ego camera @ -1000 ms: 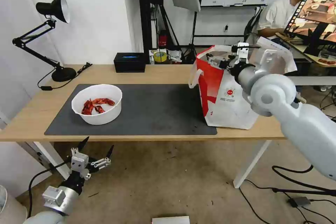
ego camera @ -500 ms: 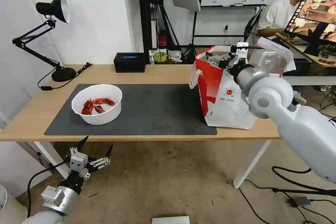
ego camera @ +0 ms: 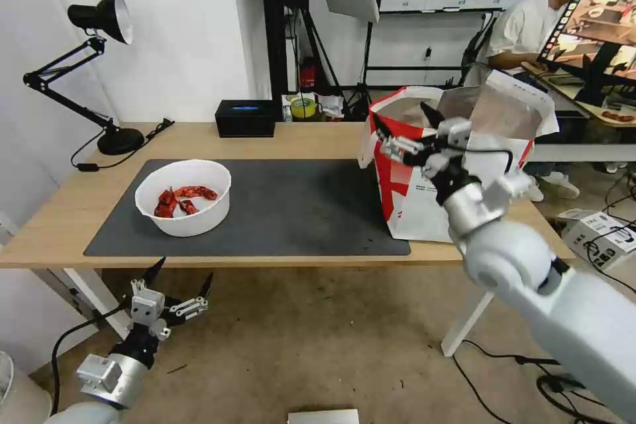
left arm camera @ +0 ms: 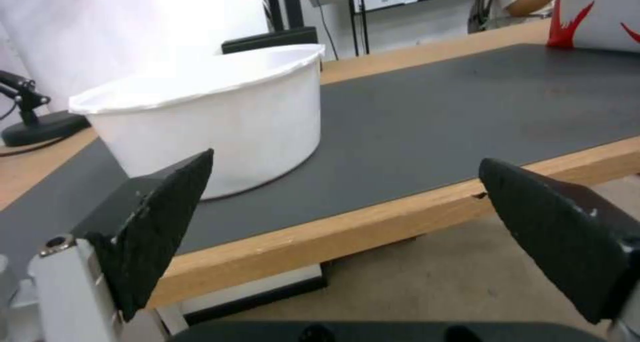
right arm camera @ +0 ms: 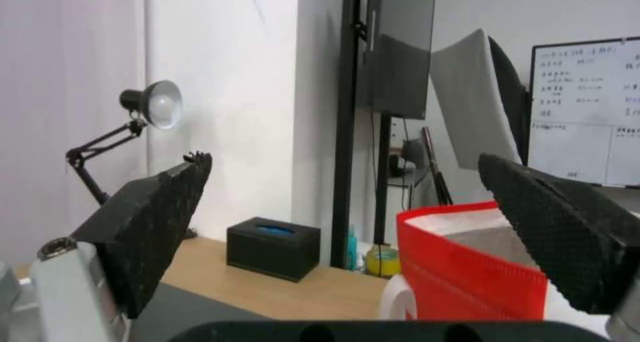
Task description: Pick up the trash from the table and place it into the takeout bag.
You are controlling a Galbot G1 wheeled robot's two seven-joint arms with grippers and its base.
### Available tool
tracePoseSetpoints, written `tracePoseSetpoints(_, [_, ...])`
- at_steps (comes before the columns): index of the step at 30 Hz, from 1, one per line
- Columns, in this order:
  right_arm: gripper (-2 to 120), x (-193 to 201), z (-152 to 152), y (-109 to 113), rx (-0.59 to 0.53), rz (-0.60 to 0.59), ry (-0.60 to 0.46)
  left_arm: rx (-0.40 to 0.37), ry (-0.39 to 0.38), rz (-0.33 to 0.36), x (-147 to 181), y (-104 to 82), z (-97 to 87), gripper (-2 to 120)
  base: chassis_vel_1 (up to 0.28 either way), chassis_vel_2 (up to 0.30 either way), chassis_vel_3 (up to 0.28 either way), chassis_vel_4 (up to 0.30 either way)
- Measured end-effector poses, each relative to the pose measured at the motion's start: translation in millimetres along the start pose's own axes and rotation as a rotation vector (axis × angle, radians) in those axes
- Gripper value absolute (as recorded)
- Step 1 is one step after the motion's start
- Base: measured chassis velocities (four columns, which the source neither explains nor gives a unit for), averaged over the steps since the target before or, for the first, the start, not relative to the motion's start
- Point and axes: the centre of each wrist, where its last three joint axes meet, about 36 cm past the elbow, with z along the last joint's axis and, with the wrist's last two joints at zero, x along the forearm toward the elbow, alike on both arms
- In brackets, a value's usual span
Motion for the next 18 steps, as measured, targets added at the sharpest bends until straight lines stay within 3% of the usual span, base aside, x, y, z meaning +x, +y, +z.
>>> tracePoseSetpoints(18, [100,116.6,74.8,24.5,0.014,0.107,0.072,-0.006,-0.013,-0.012,10.8,-4.9,-3.6,100,0.000,0.000,0.000,0.000])
